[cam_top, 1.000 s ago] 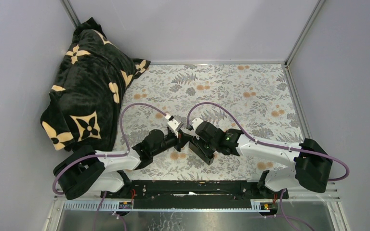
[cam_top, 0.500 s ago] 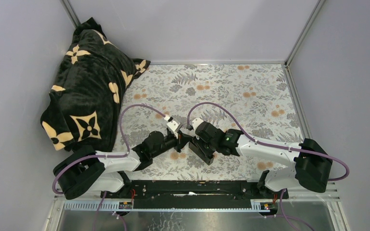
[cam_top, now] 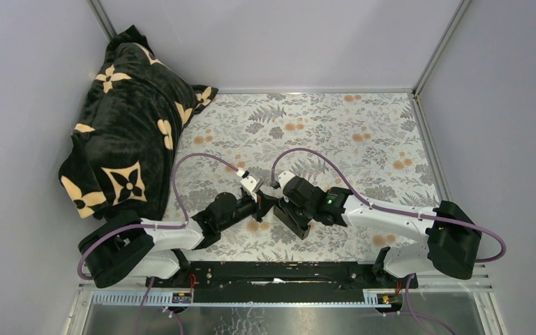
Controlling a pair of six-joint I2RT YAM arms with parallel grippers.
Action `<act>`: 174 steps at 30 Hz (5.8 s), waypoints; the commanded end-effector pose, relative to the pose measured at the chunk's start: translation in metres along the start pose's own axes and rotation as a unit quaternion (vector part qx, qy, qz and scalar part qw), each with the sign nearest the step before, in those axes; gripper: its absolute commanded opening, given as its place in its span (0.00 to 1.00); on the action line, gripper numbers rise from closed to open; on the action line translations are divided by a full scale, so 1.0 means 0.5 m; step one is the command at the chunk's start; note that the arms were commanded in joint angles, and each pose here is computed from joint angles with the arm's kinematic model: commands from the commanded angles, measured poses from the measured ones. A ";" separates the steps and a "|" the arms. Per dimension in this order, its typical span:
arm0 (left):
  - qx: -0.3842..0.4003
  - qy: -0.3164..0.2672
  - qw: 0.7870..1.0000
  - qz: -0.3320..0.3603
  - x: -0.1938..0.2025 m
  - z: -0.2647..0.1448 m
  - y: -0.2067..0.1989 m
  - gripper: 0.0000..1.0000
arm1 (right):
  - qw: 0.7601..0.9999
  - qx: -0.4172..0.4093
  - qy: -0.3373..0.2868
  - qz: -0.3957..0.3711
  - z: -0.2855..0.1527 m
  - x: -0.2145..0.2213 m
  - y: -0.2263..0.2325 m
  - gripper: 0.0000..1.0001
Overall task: Fold the paper box
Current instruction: Close the paper box at the center of the board.
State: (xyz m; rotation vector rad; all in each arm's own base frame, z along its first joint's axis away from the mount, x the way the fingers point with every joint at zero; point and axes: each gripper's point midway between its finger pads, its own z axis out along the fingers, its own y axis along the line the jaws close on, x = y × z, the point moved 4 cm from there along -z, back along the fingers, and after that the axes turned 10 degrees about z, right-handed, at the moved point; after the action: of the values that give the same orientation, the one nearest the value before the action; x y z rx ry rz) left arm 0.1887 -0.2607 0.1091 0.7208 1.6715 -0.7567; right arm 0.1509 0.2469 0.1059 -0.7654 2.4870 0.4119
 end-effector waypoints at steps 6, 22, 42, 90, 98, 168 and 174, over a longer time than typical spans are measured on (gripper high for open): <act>-0.006 0.015 1.000 -0.001 0.026 -0.010 0.000 0.07 | 1.000 0.010 -0.013 0.012 -0.007 -0.008 -0.002 0.25; -0.009 0.017 1.000 -0.001 0.030 -0.011 0.002 0.07 | 0.998 0.013 -0.042 0.035 -0.028 -0.028 -0.002 0.59; -0.030 0.027 0.999 -0.004 0.035 -0.015 0.004 0.07 | 0.975 0.084 -0.154 0.138 -0.126 -0.048 -0.064 0.73; -0.123 0.092 0.988 -0.006 0.032 -0.013 -0.020 0.06 | 0.920 0.077 -0.119 0.365 -0.055 0.110 -0.091 0.34; -0.130 0.099 0.987 -0.007 0.030 -0.013 -0.024 0.06 | 0.915 0.089 -0.122 0.373 -0.044 0.097 -0.123 0.35; -0.163 0.150 0.975 -0.003 0.024 0.002 -0.026 0.06 | 0.922 0.040 -0.107 0.370 -0.010 0.006 -0.156 0.34; -0.169 0.155 0.973 -0.006 0.025 -0.001 -0.024 0.06 | 0.922 0.112 -0.122 0.349 -0.053 0.010 -0.202 0.30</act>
State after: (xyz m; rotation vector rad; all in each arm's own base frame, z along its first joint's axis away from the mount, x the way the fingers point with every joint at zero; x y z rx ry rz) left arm 0.1814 -0.2726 0.1104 0.5879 1.9663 -0.4187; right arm 0.1849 0.1676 0.0843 0.3067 2.5258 0.5156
